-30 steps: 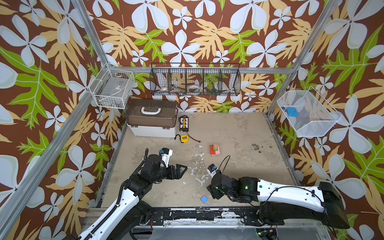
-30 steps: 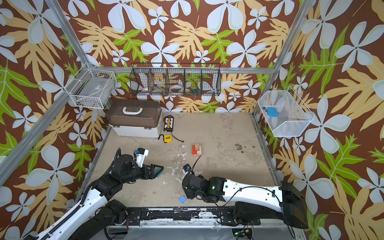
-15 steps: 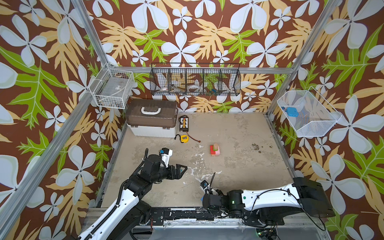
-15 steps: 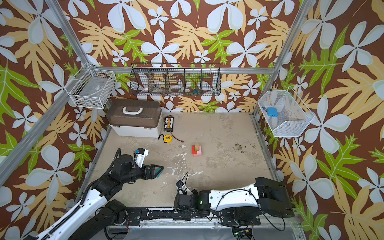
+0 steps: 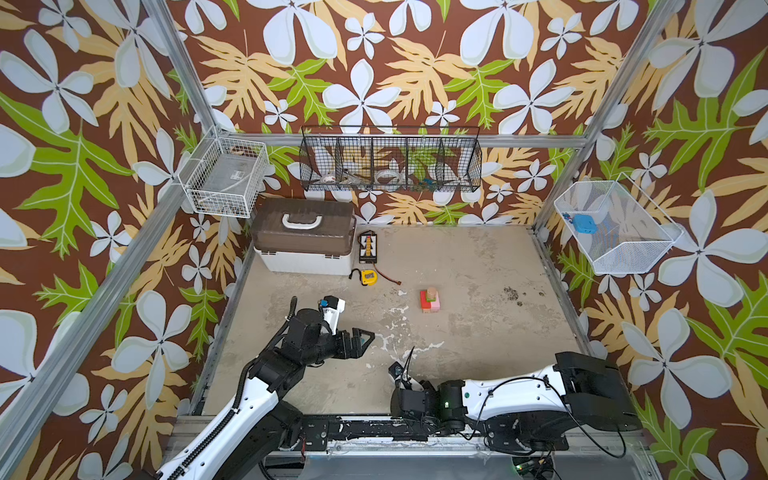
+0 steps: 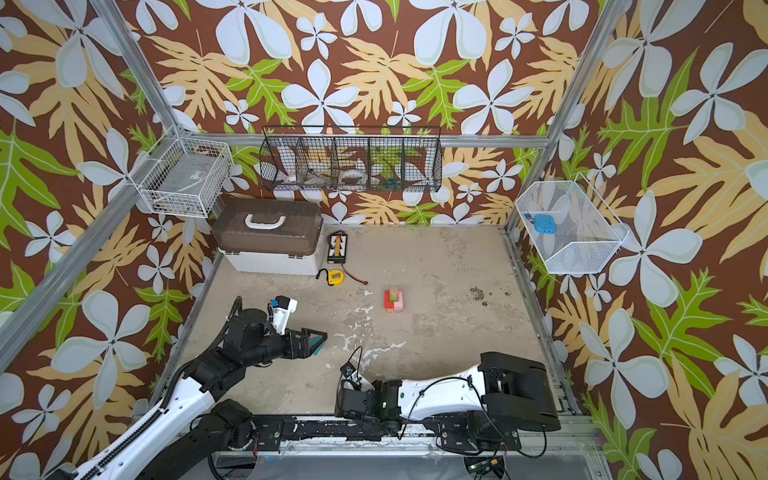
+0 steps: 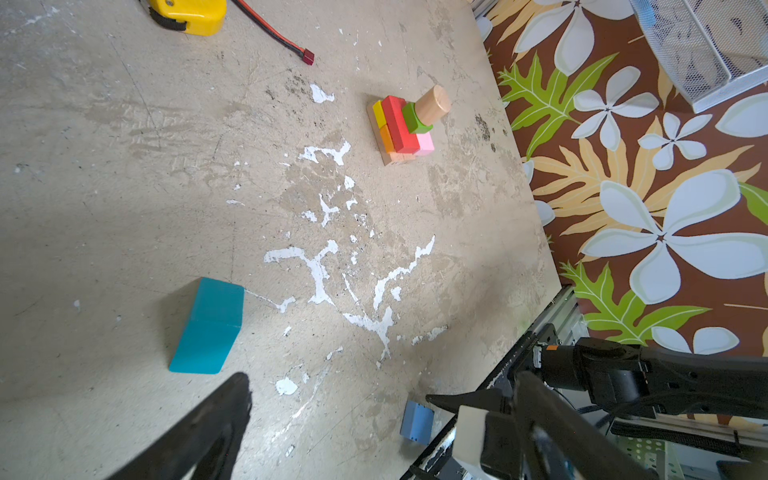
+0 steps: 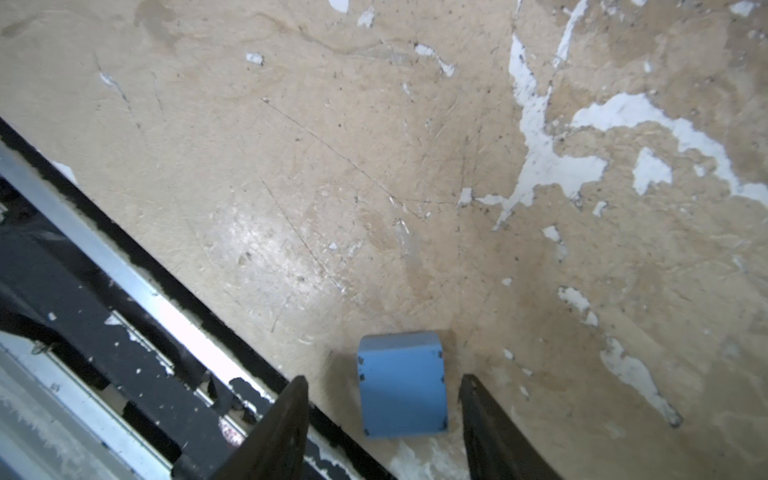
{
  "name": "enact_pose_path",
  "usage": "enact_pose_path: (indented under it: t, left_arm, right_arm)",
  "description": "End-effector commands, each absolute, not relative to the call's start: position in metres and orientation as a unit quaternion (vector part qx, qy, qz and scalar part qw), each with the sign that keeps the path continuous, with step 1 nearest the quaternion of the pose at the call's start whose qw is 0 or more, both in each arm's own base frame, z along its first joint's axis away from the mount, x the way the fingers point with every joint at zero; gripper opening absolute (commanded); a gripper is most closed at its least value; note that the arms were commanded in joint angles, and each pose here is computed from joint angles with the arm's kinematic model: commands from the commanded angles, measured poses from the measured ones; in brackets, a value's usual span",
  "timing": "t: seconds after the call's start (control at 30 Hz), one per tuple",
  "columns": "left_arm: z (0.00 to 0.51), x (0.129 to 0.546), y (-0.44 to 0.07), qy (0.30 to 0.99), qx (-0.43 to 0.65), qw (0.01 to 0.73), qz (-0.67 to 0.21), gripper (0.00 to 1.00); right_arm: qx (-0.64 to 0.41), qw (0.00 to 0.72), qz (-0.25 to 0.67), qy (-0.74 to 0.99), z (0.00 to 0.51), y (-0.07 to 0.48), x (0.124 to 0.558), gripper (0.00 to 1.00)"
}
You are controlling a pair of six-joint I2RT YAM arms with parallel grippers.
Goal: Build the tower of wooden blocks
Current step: 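Grasp the small blue cube with the right gripper, then lift the blue cube and carry it above the tower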
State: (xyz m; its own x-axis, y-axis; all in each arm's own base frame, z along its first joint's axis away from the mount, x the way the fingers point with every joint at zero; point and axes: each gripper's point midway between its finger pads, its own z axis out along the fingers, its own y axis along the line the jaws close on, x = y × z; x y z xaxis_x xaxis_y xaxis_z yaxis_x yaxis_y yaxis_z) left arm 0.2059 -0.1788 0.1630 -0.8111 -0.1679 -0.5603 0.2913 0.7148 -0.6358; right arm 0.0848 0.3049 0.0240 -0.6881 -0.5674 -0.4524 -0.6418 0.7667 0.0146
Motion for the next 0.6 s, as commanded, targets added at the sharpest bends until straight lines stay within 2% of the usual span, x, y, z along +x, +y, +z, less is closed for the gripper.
enact_pose_path:
  t: [0.0, 0.4, 0.57]
  left_arm:
    - [0.1668, 0.2067, -0.1803, 0.870, 0.036, 0.311, -0.382, 1.00]
    - [0.1672, 0.2069, -0.1804, 0.869, 0.037, 0.311, -0.382, 1.00]
    - [0.1673, 0.2068, -0.1803, 0.869, 0.036, 0.311, -0.382, 1.00]
  right_arm:
    - [-0.330, 0.220, 0.080, 0.914, 0.0218, 0.3070, 0.0871, 0.55]
    - [-0.328, 0.217, 0.066, 0.917, 0.0171, 0.3092, 0.0889, 0.35]
    - [-0.322, 0.222, 0.070, 0.918, 0.0235, 0.3102, 0.0902, 0.30]
